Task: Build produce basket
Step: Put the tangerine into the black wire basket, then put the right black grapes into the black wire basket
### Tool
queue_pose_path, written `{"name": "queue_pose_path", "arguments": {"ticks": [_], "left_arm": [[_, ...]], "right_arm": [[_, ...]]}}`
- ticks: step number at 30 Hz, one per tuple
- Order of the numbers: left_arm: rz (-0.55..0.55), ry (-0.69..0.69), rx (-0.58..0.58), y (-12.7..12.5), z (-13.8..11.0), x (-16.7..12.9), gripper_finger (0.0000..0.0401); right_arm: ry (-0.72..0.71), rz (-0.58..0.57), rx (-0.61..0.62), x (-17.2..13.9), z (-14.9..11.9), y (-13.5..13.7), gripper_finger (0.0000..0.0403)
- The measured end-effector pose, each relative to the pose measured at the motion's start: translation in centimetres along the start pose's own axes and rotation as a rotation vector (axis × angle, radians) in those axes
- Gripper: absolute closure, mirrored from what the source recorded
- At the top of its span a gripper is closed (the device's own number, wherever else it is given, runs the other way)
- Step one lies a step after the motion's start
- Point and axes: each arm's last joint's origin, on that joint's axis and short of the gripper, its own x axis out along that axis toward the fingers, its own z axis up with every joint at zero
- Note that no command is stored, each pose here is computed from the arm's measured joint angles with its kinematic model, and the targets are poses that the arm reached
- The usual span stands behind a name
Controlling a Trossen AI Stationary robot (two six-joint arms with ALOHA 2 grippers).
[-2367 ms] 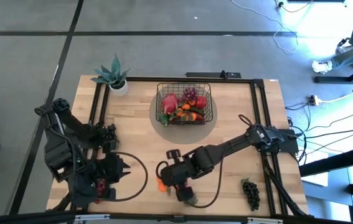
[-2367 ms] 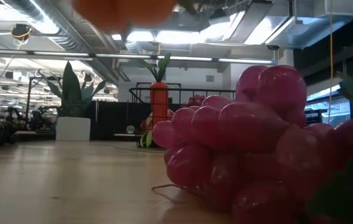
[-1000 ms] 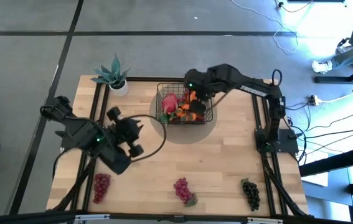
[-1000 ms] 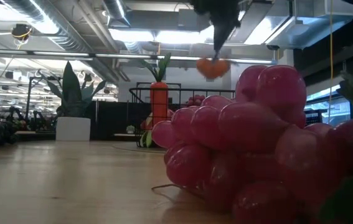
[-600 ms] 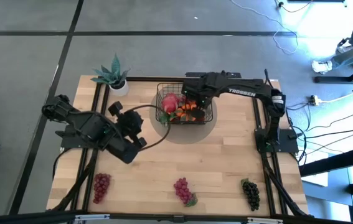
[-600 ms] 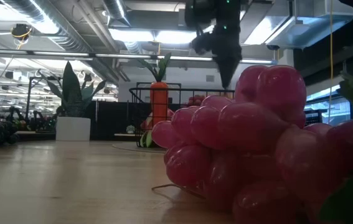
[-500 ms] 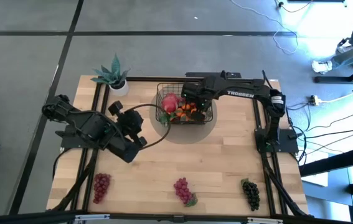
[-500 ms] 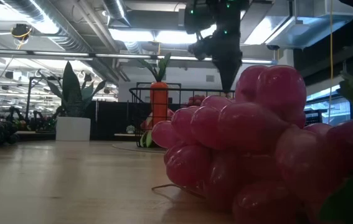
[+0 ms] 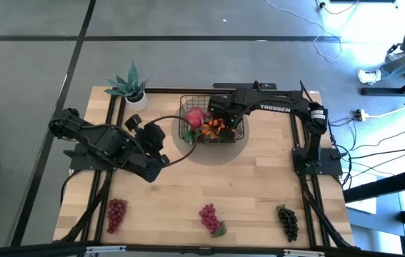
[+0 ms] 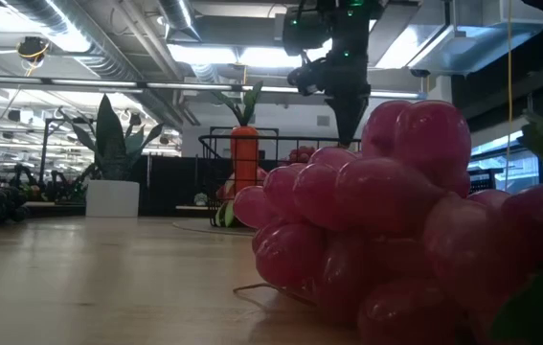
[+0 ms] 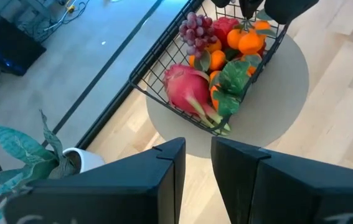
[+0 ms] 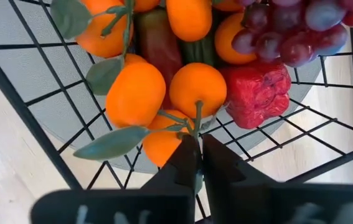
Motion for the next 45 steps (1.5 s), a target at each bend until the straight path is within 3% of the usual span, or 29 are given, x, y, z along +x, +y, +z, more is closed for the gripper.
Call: {"name": "queue_pose_path", "arguments": {"ticks": [7,16,20,27,32,39,45], "left_arm": [[0.000,0.000,0.000,0.0,0.0,0.0,0.0335],[0.000,0.000,0.000,0.0,0.0,0.0,0.0335],[-0.004,0.004,-0.006,0.0,0.0,0.0,0.0335],[-0.052,0.075,-0.016,-0.1,-0.2,0.0,0.0335],[-0.088,0.147,-0.123,-0.2,-0.5,-0.1,0.0335],[-0.149,0.217,-0.238,-0.5,-1.1,-1.0,0.0335],[-0.205,0.226,-0.262,-0.4,-1.7,-2.4,0.0335]], "right_arm": [[0.000,0.001,0.006,0.0,0.0,0.0,0.0371],[0.000,0.000,-0.048,-0.1,0.0,0.0,0.0296],[-0.030,0.002,-0.044,-1.1,0.4,-0.1,0.0283],[-0.078,0.005,-0.061,-4.1,0.7,-0.5,0.0283],[-0.159,0.012,-0.077,-7.0,1.0,0.0,0.0282],[-0.299,0.036,-0.184,-11.6,0.5,2.4,0.0282],[-0.281,0.075,-0.301,-14.5,-1.8,5.8,0.0282]]}}
